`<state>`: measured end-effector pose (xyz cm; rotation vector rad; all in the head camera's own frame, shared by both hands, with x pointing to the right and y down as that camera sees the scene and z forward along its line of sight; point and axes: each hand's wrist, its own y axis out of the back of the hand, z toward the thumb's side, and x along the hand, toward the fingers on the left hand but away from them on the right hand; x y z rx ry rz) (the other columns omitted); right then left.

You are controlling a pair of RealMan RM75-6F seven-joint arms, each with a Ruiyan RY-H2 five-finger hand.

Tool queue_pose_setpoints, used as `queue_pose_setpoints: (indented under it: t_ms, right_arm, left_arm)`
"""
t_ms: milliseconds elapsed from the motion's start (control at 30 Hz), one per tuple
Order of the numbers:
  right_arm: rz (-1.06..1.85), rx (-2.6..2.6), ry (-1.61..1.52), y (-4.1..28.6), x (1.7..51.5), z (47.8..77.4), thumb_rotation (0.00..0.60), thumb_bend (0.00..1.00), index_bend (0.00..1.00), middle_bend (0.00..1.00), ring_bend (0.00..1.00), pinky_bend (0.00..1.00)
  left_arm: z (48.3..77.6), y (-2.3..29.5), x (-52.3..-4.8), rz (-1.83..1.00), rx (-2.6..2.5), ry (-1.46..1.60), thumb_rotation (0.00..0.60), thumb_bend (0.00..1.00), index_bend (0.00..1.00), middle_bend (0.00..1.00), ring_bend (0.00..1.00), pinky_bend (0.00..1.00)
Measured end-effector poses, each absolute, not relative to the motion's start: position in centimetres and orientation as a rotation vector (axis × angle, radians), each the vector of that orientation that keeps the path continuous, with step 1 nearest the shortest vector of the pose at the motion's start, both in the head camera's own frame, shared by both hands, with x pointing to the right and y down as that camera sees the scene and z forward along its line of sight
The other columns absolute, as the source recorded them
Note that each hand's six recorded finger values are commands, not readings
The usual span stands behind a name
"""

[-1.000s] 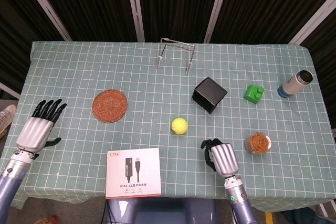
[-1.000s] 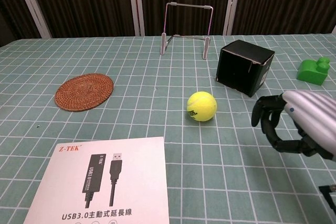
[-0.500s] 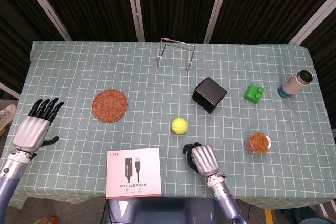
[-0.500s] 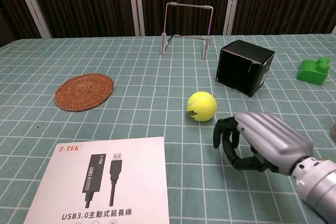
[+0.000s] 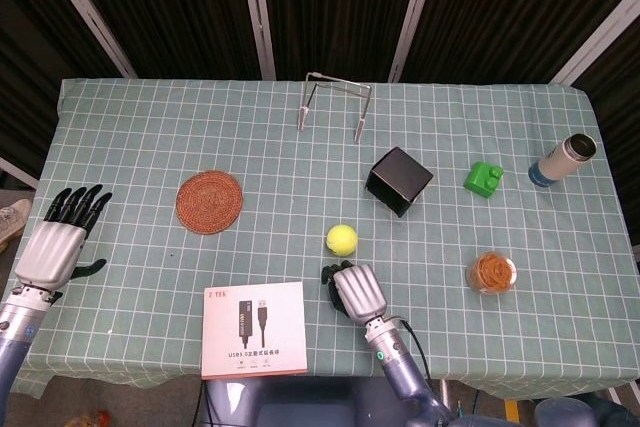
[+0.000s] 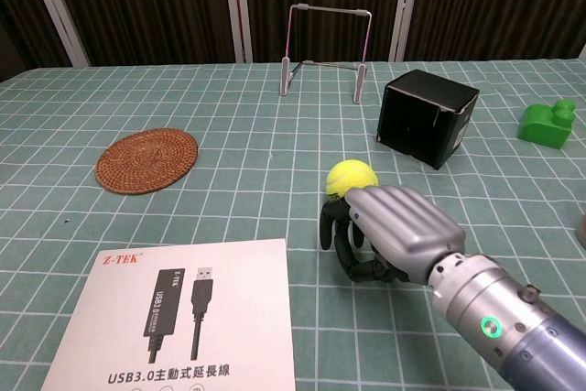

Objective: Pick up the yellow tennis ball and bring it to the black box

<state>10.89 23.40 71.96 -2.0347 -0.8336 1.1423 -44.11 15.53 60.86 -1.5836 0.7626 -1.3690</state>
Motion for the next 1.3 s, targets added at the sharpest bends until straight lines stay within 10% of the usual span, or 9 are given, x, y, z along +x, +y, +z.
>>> queue_pose_setpoints:
  t_ms: [833, 1300]
  right_arm:
    - [1.154, -2.131, -0.911, 20.9, 10.1, 72.7, 0.600, 0.77, 0.26, 0.40, 0.46, 0.82]
    - [1.175, -2.191, -0.944, 19.0, 11.1, 73.3, 0.600, 0.77, 0.14, 0.30, 0.29, 0.49]
  left_arm:
    - [61.9, 15.2, -44.2, -1.396, -1.668, 0.736, 0.600, 0.10, 0.00, 0.00, 0.00, 0.01]
    - [62.2, 15.1, -44.3, -1.415, -1.664, 0.736, 0.600, 0.10, 0.00, 0.00, 0.00, 0.01]
